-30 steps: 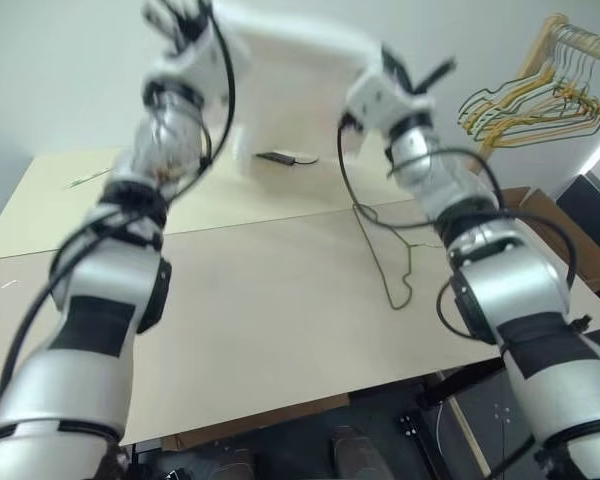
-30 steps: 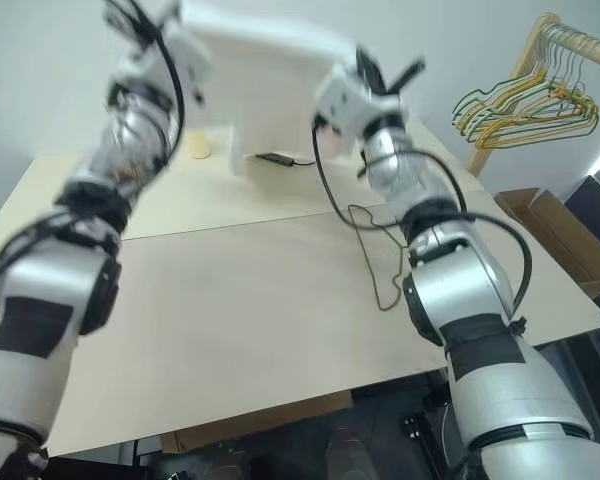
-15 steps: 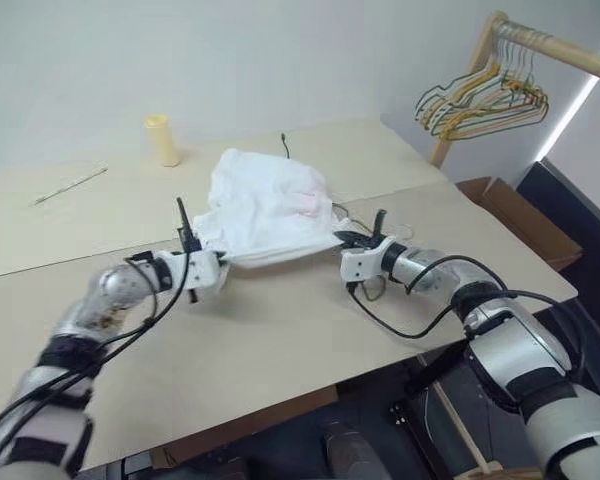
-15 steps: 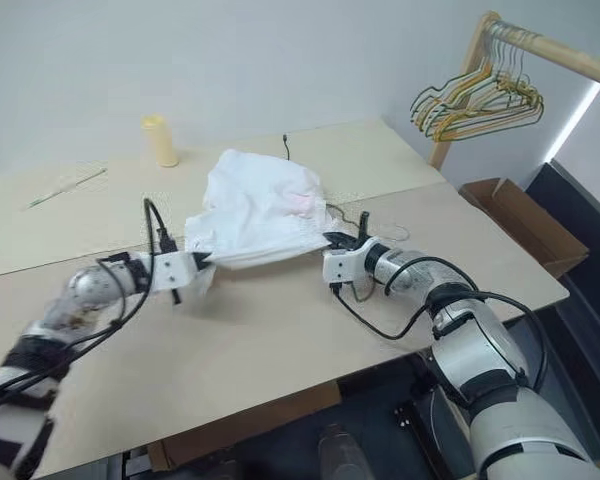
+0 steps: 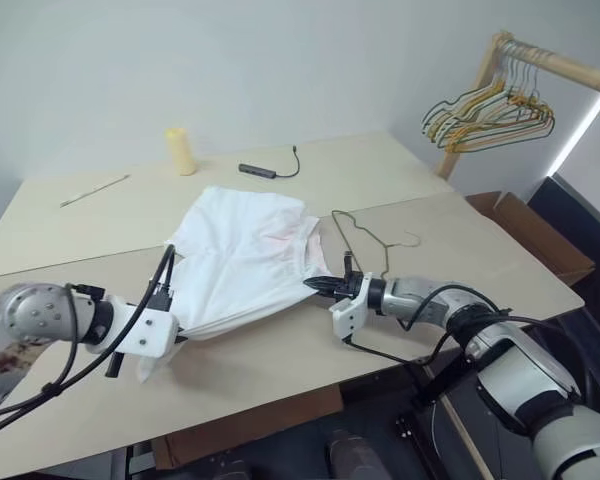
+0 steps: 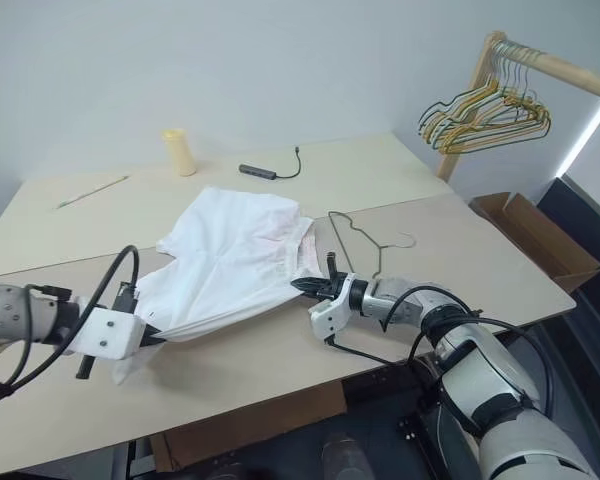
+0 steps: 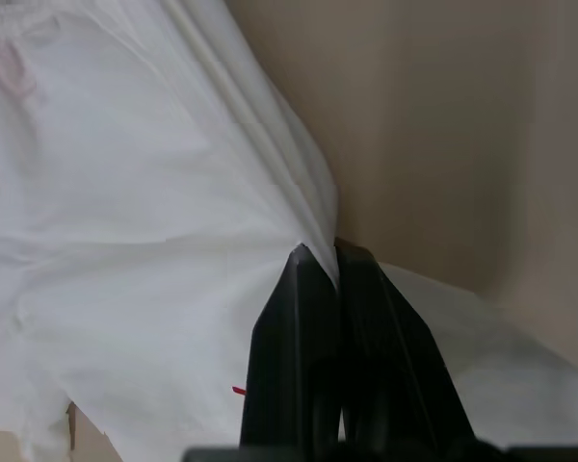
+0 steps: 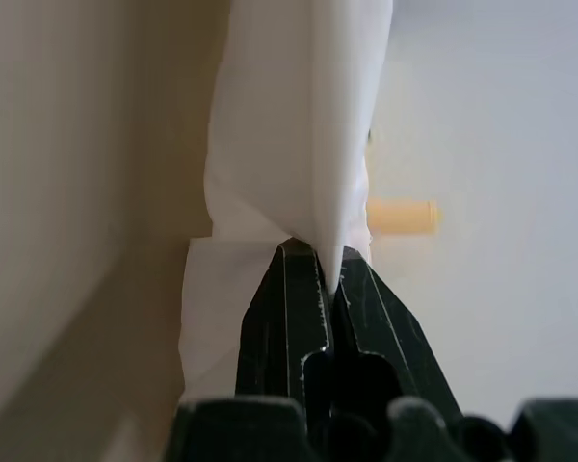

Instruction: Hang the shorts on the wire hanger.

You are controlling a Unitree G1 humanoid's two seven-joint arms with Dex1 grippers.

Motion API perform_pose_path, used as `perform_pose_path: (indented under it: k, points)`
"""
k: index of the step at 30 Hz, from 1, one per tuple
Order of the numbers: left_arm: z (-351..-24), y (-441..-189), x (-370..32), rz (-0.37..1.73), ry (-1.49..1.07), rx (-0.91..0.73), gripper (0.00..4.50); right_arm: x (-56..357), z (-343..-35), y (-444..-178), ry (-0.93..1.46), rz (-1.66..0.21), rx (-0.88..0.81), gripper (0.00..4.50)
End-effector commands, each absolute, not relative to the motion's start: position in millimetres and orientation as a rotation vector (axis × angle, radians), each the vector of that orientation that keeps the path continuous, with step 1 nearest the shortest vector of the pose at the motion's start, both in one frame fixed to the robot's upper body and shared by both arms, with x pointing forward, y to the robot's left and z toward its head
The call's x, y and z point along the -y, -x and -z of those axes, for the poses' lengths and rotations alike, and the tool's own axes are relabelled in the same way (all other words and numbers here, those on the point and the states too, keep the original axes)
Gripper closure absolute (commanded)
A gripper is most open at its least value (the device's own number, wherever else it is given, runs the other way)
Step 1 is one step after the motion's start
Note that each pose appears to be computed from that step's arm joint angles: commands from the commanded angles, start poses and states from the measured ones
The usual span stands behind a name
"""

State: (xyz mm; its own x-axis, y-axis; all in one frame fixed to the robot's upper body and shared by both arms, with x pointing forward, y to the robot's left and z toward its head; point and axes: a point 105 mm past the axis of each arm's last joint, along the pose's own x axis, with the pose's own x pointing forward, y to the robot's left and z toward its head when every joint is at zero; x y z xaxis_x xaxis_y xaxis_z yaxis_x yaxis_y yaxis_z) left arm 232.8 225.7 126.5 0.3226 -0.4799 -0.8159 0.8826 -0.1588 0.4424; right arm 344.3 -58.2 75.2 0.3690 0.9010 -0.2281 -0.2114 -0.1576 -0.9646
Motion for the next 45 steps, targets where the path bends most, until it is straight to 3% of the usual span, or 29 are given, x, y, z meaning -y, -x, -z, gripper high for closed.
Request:
perform_pose_path:
  k: [1, 10, 16, 19, 24, 28, 29, 33, 39, 43, 45]
  points:
    - [-129, -215, -241, 1.249, -1.191, -0.593, 4.47, 122, -72, -355, 1.463, -1.024, 0.481, 4.5]
    - [-117, -164, -222, 1.259, -1.018, -0.662, 4.47, 133, -74, -325, 1.406, -1.016, 0.459, 4.5]
    - [-106, -158, -225, 1.246, -1.018, -0.701, 4.47, 131, -67, -300, 1.366, -1.091, 0.409, 4.5]
    - [-104, -156, -229, 1.27, -1.037, -0.71, 3.84, 128, -68, -282, 1.296, -1.174, 0.356, 3.77]
    - [-118, -157, -232, 1.281, -0.976, -0.673, 2.26, 144, -78, -260, 1.207, -1.232, 0.193, 2.06]
    - [-144, -181, -234, 1.227, -0.871, -0.522, 0.9, 165, -107, -270, 0.958, -1.098, 0.039, 0.6]
    - [-151, -190, -233, 1.198, -0.825, -0.474, 0.89, 172, -118, -280, 0.885, -1.017, 0.022, 0.29]
    - [-175, -220, -221, 1.11, -0.64, -0.276, 0.89, 202, -135, -315, 0.725, -0.75, -0.1, 0.29]
    - [-198, -262, -184, 1.036, -0.393, -0.075, 0.89, 238, -101, -352, 0.641, -0.407, -0.443, 0.29]
    - [-207, -276, -156, 1.071, -0.311, -0.019, 0.89, 241, -75, -363, 0.535, -0.313, -0.601, 0.29]
    - [-208, -279, -150, 1.083, -0.311, -0.008, 0.89, 242, -64, -366, 0.507, -0.282, -0.662, 0.66]
